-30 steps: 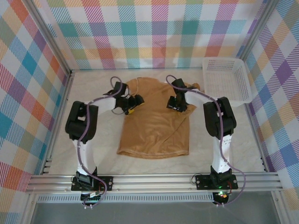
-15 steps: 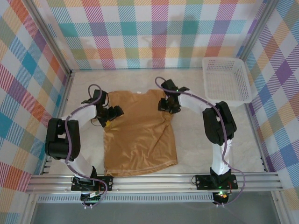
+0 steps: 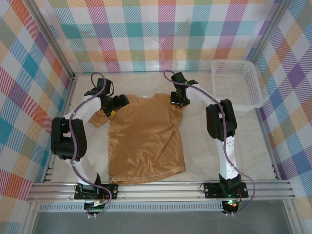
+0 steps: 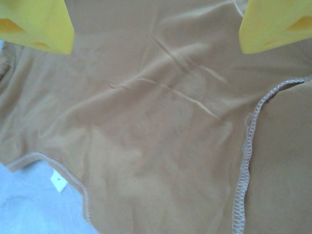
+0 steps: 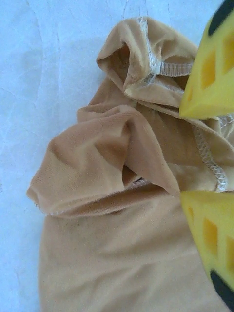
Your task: Fold the inside-out t-shirt
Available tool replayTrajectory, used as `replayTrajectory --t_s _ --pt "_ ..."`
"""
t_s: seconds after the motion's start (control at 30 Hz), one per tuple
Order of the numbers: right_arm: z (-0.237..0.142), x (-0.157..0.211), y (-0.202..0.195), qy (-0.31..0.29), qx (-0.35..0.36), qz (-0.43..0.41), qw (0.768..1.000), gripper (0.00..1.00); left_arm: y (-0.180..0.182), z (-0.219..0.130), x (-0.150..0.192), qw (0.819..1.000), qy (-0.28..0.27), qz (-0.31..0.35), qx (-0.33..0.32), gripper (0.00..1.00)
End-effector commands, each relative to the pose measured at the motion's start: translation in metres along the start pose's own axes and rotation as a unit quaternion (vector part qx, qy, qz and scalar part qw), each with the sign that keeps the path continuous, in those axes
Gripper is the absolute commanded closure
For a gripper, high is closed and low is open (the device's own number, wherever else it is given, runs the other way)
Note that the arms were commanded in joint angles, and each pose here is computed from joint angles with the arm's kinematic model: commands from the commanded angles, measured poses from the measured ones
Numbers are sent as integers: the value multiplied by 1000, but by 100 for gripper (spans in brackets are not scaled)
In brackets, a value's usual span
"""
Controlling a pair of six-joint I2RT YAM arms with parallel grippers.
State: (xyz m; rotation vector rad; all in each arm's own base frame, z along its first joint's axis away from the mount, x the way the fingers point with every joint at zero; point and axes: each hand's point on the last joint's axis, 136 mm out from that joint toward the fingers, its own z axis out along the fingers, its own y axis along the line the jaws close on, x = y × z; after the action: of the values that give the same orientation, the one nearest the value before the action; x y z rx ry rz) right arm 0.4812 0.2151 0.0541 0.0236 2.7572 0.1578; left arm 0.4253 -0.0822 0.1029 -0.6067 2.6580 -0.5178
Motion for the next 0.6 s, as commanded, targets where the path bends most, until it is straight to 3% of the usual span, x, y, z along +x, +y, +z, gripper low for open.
replayTrajectory --t_s 0.0,0.17,0.4,0.57 --pt "7 1 4 14 1 -2 1000 72 12 11 -11 1000 6 -19 -17 12" --pt "-5 -18 -5 -6 3 13 1000 100 23 40 -26 999 15 -35 -30 13" --pt "-53 -76 -33 -76 2 40 996 100 57 74 -41 995 30 -64 -66 14" --pt "-65 -94 -50 -90 -9 63 994 100 58 73 -41 995 29 -67 -61 14"
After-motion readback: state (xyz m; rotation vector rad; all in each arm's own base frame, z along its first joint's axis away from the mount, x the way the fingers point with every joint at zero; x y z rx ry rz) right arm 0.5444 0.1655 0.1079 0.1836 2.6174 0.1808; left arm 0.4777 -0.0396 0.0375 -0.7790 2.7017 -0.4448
